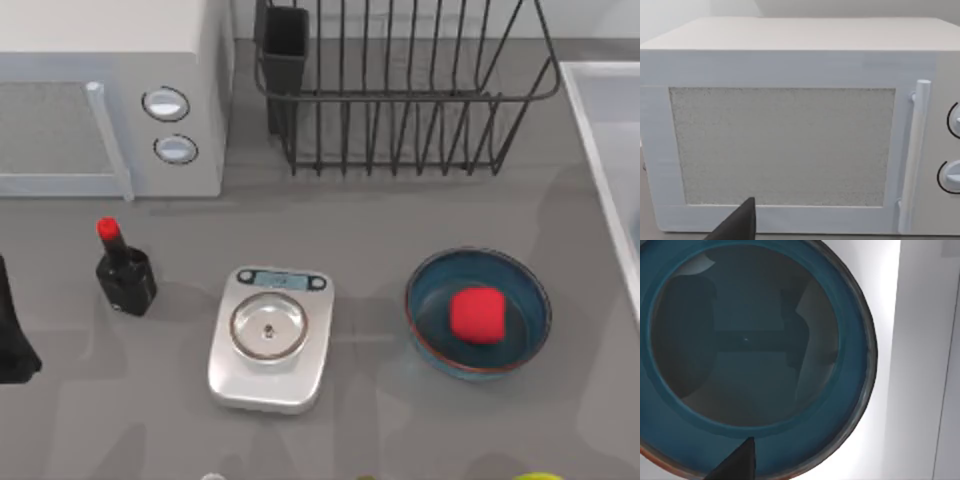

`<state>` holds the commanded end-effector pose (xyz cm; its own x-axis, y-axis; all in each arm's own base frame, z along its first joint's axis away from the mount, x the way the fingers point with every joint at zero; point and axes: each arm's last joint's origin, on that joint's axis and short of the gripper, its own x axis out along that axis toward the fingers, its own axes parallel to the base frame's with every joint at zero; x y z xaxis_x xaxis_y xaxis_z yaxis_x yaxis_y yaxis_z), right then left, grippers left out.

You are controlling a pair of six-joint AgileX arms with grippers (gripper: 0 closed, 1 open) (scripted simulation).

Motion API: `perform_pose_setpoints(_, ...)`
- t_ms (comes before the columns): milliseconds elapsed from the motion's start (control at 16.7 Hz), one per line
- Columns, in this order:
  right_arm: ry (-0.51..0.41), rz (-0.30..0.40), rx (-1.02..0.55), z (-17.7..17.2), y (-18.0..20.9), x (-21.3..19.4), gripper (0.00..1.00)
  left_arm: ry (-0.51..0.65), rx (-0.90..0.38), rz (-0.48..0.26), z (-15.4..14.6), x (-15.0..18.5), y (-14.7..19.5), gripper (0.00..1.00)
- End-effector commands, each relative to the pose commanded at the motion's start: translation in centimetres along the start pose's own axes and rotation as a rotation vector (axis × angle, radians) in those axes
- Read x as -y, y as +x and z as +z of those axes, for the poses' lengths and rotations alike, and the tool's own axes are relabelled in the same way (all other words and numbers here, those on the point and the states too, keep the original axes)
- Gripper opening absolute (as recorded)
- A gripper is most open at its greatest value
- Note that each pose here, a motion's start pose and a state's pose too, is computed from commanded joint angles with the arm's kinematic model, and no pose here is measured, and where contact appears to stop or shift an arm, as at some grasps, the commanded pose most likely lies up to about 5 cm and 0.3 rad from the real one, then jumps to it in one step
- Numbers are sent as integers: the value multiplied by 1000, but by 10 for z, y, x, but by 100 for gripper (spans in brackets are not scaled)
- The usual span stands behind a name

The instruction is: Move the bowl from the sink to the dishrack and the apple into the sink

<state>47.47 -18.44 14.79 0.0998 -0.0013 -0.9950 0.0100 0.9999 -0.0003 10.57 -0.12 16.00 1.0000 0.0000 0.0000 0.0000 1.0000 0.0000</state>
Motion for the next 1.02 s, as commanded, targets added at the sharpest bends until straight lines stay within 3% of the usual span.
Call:
perform_pose_setpoints(240, -1, 1, -3, 1, 8, -2, 100, 0, 0, 0, 0, 0, 0, 100)
perform_pose_setpoints(660, 0, -1, 3, 1, 94, 0, 100, 0, 0, 0, 0, 0, 0, 100)
perform_pose_setpoints(960, 0, 0, 0, 0, 100, 0, 100, 0, 0, 0, 0, 0, 0, 100)
perform_pose_setpoints(1020, 0, 0, 0, 0, 100, 0, 92, 0, 0, 0, 0, 0, 0, 100)
